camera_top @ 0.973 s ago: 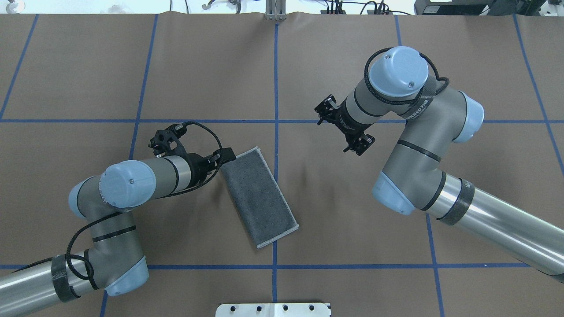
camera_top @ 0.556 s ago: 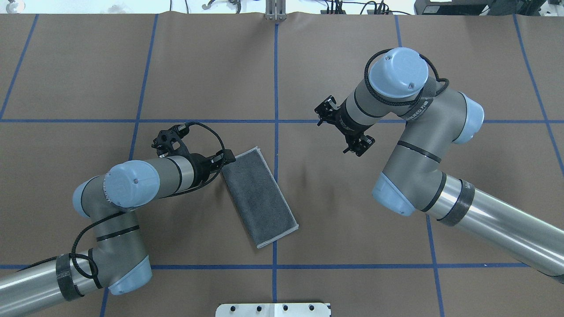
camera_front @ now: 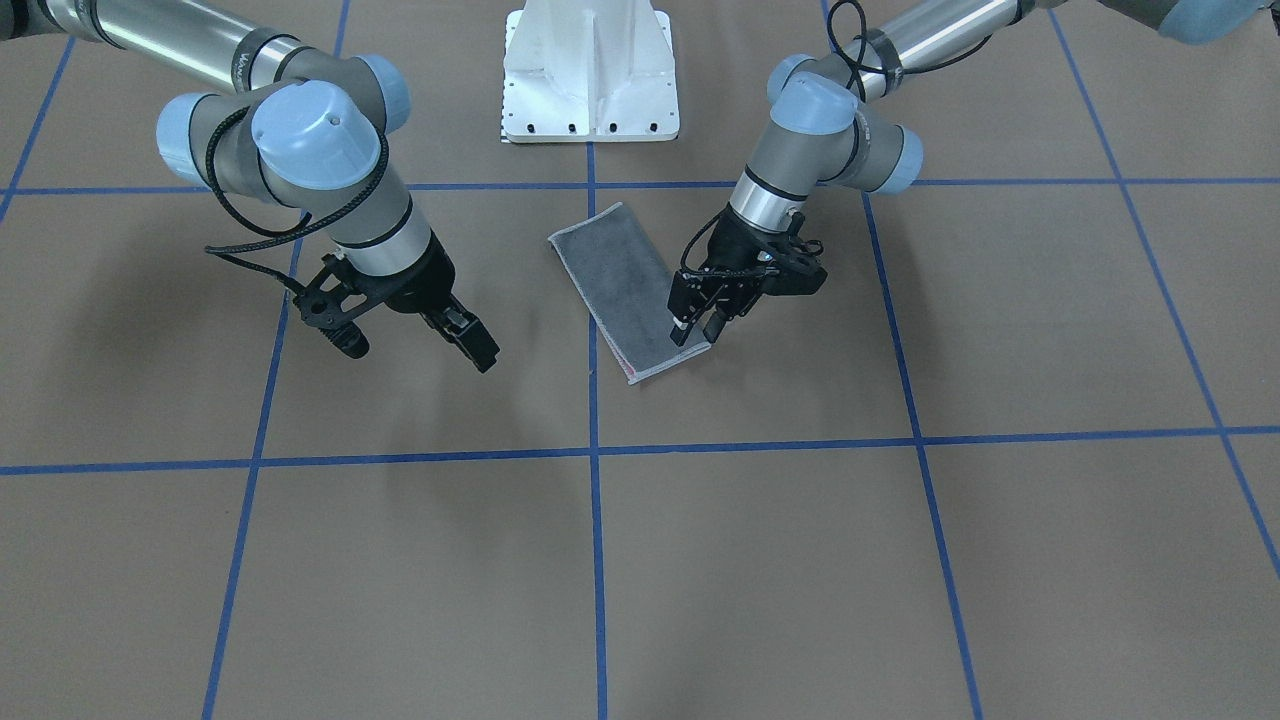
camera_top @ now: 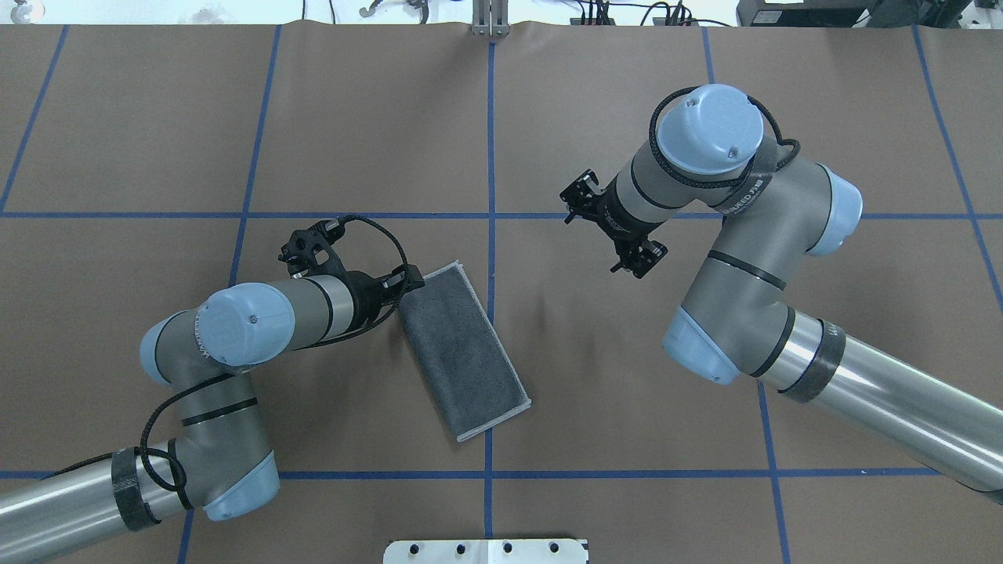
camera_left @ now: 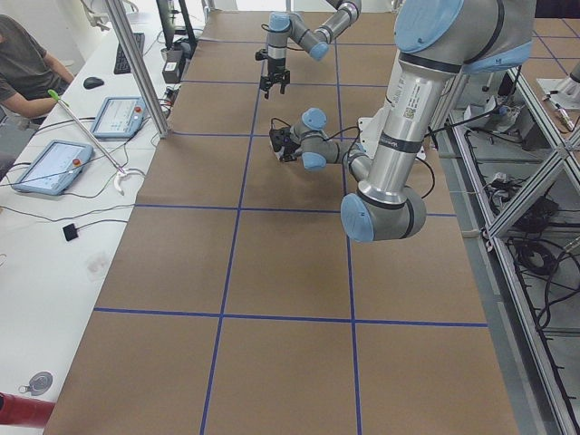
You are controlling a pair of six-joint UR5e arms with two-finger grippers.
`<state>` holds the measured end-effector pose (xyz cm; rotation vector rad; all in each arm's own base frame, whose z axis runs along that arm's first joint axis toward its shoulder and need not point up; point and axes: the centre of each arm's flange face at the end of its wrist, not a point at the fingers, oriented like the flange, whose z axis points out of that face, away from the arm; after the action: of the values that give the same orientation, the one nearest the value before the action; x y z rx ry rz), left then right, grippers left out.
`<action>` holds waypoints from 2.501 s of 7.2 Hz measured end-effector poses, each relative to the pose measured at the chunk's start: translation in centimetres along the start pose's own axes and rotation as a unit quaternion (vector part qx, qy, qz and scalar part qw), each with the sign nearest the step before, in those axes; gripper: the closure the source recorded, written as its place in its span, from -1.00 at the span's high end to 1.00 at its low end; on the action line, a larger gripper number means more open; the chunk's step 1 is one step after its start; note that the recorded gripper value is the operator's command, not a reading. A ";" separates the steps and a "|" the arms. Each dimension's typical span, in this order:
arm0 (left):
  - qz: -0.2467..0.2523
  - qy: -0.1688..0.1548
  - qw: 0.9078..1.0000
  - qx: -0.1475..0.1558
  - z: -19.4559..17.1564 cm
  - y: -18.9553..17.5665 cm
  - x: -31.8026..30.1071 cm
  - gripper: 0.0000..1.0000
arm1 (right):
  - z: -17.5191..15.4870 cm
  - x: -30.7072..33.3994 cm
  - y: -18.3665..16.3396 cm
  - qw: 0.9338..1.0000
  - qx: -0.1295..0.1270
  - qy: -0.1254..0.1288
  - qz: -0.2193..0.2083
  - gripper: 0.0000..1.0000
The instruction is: Fold towel twice with both arms
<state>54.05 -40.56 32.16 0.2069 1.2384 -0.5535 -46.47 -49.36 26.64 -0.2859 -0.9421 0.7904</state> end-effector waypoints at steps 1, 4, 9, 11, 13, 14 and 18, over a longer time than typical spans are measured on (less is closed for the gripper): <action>0.000 -0.002 1.000 0.001 0.0 -0.1 -0.2 0.20 | 0.0 0.0 0.0 1.000 0.000 0.000 0.000 1.00; 0.000 -0.006 1.000 0.002 0.1 -0.3 -0.6 0.07 | -0.3 -0.1 0.3 1.000 -0.002 -0.003 0.003 1.00; -0.001 -0.008 1.000 0.001 0.2 -0.2 -0.7 -0.31 | -0.6 -0.2 0.5 1.000 -0.004 -0.005 0.005 1.00; -0.001 -0.008 1.000 0.002 0.3 -0.2 -0.8 -0.08 | -0.7 -0.3 0.5 1.000 -0.004 -0.006 0.005 1.00; -0.001 -0.009 1.000 0.003 0.3 -0.4 -0.9 -0.34 | -0.8 -0.4 0.5 1.000 -0.004 -0.007 0.005 1.00; -0.001 -0.010 1.000 0.004 0.3 -0.4 -0.9 -0.82 | -0.9 -0.4 0.4 1.000 -0.004 -0.007 0.005 1.00; -0.003 -0.009 1.000 0.004 0.2 -0.5 -0.9 -1.00 | -1.8 -0.5 0.4 1.000 -0.004 -0.013 0.006 1.00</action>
<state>53.79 -40.86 33.15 0.2054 1.2186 -0.5643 -45.36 -49.24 25.02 -0.2887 -0.9683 0.8027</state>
